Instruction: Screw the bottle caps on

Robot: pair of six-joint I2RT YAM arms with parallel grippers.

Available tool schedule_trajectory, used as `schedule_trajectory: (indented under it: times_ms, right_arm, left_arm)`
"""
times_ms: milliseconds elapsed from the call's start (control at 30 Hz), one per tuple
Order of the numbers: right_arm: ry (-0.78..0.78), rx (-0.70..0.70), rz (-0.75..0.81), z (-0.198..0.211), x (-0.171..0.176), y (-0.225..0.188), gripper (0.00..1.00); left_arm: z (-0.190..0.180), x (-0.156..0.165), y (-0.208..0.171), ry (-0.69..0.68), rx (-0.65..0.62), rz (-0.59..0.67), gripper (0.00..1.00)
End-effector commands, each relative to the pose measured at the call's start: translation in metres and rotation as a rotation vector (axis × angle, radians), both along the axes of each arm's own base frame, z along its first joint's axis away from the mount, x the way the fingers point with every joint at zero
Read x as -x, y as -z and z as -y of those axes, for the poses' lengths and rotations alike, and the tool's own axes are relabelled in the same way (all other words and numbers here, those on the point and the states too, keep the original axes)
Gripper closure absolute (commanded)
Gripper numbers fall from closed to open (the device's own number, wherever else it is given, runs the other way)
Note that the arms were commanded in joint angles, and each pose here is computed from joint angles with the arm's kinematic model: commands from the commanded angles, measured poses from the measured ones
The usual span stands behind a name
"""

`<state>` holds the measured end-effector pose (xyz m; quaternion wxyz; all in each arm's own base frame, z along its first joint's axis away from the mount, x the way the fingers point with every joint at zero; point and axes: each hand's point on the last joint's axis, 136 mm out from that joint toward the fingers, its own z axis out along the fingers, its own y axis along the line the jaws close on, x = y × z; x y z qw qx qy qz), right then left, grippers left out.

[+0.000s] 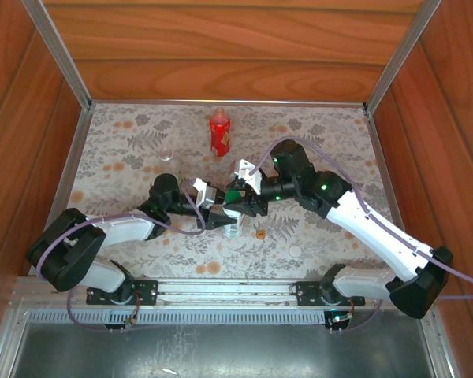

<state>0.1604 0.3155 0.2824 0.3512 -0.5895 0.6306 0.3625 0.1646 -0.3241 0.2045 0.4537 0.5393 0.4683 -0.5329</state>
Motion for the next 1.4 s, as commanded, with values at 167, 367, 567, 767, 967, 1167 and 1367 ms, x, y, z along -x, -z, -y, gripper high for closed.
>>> schedule_trajectory:
  times_ms: [167, 367, 567, 767, 967, 1167, 1367]
  right_arm:
    - [0.024, -0.010, -0.009, 0.001, -0.004, -0.007, 0.59]
    - [0.405, 0.025, 0.009, 0.008, -0.069, 0.006, 0.66]
    - [0.801, 0.066, -0.120, 0.023, -0.117, 0.038, 0.69]
    - [0.978, 0.157, -0.059, 0.042, -0.136, 0.051, 0.67]
    - [0.600, 0.107, 0.065, 0.020, -0.096, 0.019, 0.49]
    - [0.351, 0.031, 0.187, 0.035, -0.051, -0.002, 0.35]
    - [0.062, -0.079, 0.131, 0.029, 0.006, -0.022, 0.35]
  left_arm:
    - [0.000, -0.011, 0.000, -0.070, -0.002, 0.020, 0.43]
    - [0.000, -0.065, 0.003, -0.366, -0.022, 0.075, 0.43]
    - [-0.009, -0.129, 0.006, -0.709, -0.055, 0.089, 0.43]
    - [-0.006, -0.137, 0.012, -0.748, -0.077, 0.098, 0.43]
    - [-0.011, -0.109, 0.026, -0.649, -0.105, 0.127, 0.43]
    - [-0.007, -0.054, 0.031, -0.384, -0.095, 0.151, 0.43]
    - [-0.001, -0.017, 0.025, -0.167, -0.070, 0.115, 0.43]
